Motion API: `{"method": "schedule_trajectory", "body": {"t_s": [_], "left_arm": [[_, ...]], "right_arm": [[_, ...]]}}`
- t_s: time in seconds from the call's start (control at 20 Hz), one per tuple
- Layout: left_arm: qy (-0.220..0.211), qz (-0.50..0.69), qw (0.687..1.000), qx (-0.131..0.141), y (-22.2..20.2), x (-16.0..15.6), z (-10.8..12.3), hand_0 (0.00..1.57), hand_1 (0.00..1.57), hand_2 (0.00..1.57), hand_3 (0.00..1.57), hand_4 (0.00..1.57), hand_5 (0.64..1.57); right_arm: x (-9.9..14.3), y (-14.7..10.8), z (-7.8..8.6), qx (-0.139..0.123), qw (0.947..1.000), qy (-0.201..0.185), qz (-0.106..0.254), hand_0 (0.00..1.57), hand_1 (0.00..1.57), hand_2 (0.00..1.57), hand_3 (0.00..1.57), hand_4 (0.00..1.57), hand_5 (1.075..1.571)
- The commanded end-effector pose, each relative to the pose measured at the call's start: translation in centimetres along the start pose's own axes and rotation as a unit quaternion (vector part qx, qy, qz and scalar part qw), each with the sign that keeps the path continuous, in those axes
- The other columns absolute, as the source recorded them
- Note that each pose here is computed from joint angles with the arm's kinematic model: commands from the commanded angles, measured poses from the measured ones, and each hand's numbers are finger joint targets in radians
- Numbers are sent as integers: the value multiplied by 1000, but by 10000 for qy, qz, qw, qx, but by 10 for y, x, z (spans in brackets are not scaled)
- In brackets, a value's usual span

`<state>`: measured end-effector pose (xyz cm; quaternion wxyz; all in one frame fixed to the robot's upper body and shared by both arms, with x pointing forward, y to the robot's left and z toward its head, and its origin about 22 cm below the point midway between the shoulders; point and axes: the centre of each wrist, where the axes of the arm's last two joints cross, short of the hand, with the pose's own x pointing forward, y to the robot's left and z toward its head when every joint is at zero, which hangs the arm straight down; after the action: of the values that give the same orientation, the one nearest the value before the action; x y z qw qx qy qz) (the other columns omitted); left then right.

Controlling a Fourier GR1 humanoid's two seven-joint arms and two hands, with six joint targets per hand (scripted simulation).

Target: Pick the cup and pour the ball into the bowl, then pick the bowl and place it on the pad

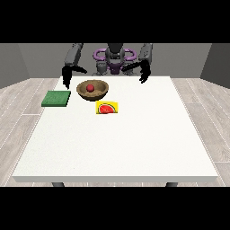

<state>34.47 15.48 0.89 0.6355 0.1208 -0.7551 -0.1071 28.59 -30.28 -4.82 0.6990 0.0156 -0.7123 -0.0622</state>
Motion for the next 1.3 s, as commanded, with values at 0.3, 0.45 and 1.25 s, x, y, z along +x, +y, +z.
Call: {"method": "schedule_trajectory", "body": {"t_s": [0.3, 0.45, 1.25], "left_arm": [[-195, 581, 9974, -391, 59, -14, 10, 0, 0, 0, 0, 0, 1565], [-138, 584, 9981, -140, 72, -28, 19, 0, 0, 0, 0, 0, 1564], [-1031, 568, 9926, -285, 79, 19, 1, 0, 0, 0, 0, 80, 1571]], "right_arm": [[-35, 21, 1, -516, 9984, 206, -64, 0, 0, 0, 0, 257, 1567], [-39, 32, -4, -239, 9994, 267, 16, 0, 0, 0, 0, 244, 1566], [-85, 6, 18, -1455, 9824, 1133, 310, 1453, 1453, 1571, 0, 468, 1512]]}}
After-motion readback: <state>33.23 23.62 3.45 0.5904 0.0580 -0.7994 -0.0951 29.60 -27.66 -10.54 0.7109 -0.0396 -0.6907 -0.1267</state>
